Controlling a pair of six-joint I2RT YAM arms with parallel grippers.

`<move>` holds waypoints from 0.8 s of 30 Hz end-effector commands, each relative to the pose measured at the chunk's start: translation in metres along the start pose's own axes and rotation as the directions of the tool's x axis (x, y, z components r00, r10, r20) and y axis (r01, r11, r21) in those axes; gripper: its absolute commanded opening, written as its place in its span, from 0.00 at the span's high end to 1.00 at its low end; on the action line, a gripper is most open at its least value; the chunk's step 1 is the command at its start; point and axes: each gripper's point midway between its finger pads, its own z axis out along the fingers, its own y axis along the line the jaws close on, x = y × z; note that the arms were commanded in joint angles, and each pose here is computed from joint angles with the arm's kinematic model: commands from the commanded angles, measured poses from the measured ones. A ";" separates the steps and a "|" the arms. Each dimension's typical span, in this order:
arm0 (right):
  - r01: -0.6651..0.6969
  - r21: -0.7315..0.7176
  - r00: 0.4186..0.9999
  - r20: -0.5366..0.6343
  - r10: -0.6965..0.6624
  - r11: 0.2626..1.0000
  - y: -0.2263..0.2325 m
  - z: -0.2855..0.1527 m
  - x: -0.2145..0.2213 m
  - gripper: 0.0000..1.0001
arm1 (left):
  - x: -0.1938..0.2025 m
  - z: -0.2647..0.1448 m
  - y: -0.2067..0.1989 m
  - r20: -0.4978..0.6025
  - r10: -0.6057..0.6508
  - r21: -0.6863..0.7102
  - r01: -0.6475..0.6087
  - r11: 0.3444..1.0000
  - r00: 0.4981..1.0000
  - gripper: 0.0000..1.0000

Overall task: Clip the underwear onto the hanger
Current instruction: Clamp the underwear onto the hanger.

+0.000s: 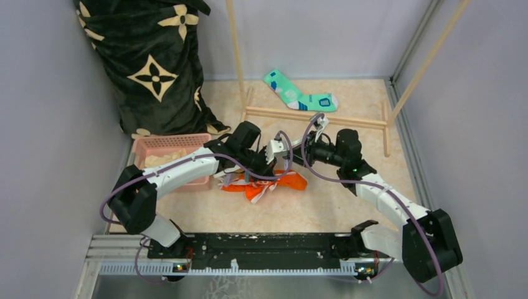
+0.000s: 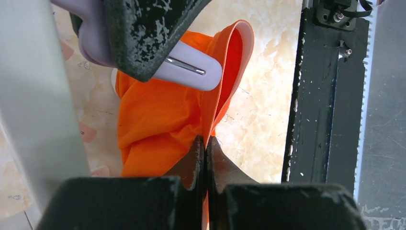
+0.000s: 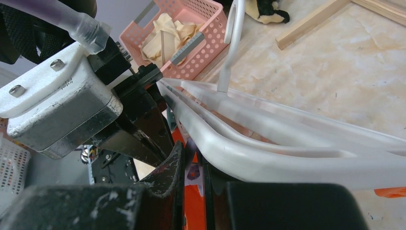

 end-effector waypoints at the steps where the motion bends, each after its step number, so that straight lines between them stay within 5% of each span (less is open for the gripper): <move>1: 0.107 -0.107 0.994 0.044 -0.103 0.989 0.026 -0.002 -0.014 1.00 | -0.017 -0.008 0.000 0.045 0.027 0.013 -0.028 1.000 0.999 1.00; 24: 0.099 -0.178 0.995 0.028 -0.095 0.979 0.045 -0.009 -0.008 1.00 | -0.019 -0.005 0.006 0.040 -0.002 0.018 0.001 1.000 0.999 1.00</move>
